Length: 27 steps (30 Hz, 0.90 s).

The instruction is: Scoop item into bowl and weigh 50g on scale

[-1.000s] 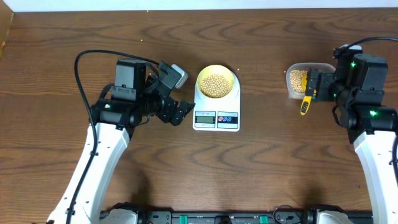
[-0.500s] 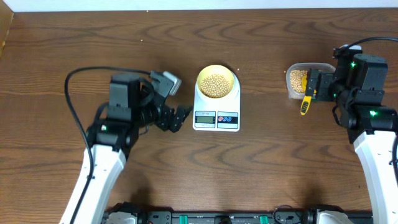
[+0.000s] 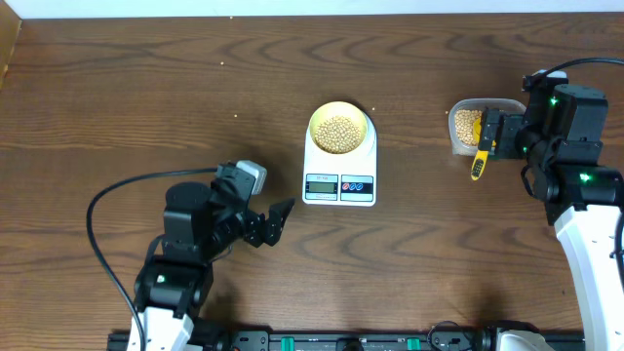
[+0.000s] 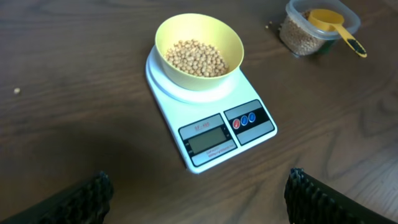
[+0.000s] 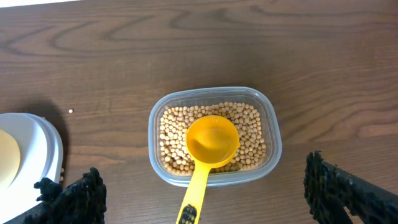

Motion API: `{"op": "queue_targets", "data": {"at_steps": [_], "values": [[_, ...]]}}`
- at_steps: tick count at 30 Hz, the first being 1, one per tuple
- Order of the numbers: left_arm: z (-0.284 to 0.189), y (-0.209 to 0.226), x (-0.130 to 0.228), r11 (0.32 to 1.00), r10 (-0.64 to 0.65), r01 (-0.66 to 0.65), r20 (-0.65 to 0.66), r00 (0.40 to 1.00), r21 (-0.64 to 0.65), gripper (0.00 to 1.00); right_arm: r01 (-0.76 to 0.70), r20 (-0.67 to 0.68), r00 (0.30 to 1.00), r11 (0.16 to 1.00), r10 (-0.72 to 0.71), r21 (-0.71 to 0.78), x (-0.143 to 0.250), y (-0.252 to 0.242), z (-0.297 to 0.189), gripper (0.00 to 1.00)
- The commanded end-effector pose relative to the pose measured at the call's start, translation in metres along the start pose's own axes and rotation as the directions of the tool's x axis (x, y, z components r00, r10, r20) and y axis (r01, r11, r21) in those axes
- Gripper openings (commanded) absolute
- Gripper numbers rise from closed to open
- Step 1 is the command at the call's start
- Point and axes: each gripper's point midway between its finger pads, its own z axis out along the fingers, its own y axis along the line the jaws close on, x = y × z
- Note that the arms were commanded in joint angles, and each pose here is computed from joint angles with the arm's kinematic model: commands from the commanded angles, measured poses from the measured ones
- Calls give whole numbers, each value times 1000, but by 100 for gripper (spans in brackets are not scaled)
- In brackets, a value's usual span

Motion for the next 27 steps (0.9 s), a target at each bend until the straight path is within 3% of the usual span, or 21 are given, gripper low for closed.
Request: {"op": "queue_targets", "data": {"at_steps": [1,12,19,27], "values": [[-8,6,3,998,-36,38,43,998,-50,90,16,0,1000,1000,-16,-1,0,2,0,99],[-24,11,16,993,-2,31,238,971,-117,90,16,0,1000,1000,-16,-1,0,2,0,99],[-25,22,21,986,22,47,401,916,-161,90,16,0,1000,1000,-16,-1,0,2,0,99],[-49,34,0,963,91,65,544,834,-261,90,16,0,1000,1000,-16,-1,0,2,0,99]]}}
